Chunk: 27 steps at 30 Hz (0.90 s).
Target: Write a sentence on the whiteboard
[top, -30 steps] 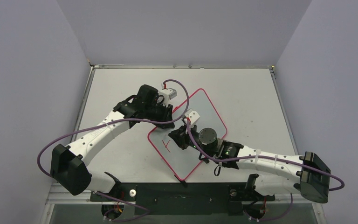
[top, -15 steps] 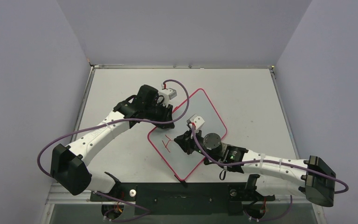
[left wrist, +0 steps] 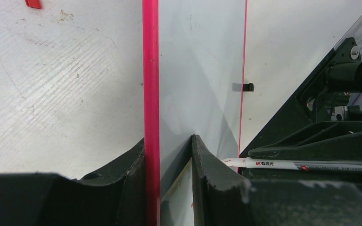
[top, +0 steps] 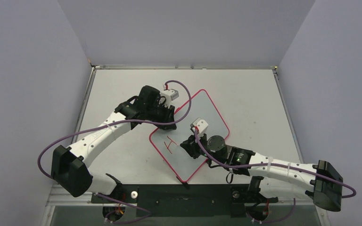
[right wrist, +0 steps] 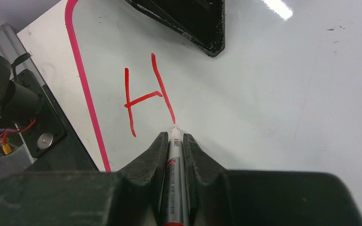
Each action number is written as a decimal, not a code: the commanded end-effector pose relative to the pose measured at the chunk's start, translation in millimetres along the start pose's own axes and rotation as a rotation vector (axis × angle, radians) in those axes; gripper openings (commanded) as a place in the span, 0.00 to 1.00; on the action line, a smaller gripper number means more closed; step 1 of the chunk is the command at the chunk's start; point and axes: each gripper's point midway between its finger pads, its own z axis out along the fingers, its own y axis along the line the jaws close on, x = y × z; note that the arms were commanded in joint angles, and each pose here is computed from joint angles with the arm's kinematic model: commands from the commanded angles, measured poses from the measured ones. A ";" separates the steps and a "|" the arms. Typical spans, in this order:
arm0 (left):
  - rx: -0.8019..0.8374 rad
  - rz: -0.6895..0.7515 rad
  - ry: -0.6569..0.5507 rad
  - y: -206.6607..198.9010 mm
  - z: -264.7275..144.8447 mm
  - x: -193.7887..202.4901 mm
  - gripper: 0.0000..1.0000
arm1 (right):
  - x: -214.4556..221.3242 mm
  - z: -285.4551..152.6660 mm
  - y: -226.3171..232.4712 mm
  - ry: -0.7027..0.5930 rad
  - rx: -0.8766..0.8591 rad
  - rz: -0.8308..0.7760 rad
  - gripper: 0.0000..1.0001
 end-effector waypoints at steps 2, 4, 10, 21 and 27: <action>-0.210 0.127 0.077 45.4 3.2 21.2 0.00 | -10.3 -8.0 3.1 -0.019 -0.018 -0.023 0.00; -0.210 0.129 0.074 45.0 2.4 20.7 0.00 | -17.2 -7.9 4.3 -0.033 -0.018 -0.025 0.00; -0.208 0.129 0.066 43.9 1.2 19.1 0.00 | -40.7 -7.0 4.2 -0.089 0.003 -0.024 0.00; -0.215 0.133 0.061 44.0 -0.4 18.6 0.00 | -63.7 -5.4 -22.8 -0.159 0.102 -0.009 0.00; -0.215 0.134 0.061 43.8 0.2 18.9 0.00 | -64.0 -4.6 -34.6 -0.168 0.120 0.011 0.00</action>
